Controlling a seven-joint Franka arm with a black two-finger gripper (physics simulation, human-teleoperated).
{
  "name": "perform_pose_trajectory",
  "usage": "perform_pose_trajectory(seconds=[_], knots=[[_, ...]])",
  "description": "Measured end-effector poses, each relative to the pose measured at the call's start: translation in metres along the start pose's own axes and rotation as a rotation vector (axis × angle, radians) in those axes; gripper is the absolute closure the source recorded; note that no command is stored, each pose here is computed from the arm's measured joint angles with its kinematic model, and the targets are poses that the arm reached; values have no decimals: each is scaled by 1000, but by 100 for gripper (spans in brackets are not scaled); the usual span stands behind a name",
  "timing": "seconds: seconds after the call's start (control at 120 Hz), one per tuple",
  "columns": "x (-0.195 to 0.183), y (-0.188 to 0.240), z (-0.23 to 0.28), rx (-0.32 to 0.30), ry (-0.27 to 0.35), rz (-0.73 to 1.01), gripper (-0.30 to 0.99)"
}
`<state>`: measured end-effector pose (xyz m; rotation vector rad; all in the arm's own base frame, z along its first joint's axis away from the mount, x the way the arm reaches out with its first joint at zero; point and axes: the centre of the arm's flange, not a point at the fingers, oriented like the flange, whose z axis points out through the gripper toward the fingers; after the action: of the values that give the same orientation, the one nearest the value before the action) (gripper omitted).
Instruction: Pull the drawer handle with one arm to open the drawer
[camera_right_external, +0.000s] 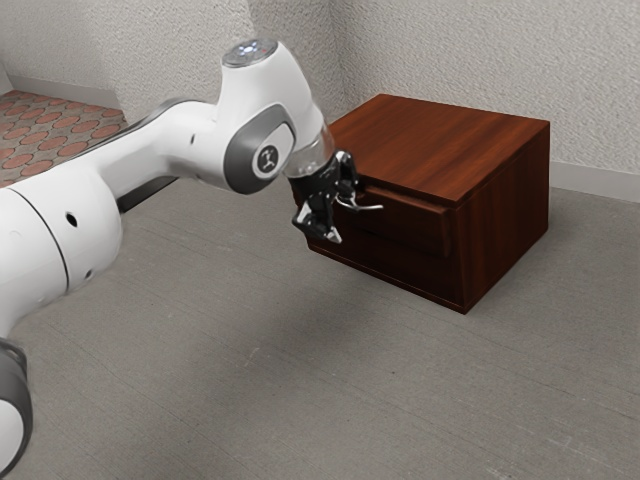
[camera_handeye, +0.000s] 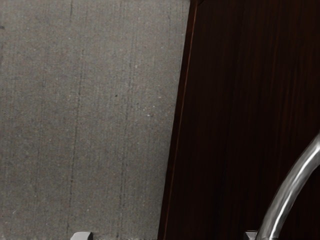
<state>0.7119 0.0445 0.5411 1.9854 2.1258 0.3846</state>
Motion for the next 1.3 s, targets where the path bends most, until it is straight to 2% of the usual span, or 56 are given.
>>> perform_pose_trajectory(seconds=[0.642, 1.042, 1.3], knots=[[-3, -59, -42, 54, 18, -21, 44], [5, -96, -42, 101, 18, -65, 44], [14, -118, -51, 107, 27, -101, 44]])
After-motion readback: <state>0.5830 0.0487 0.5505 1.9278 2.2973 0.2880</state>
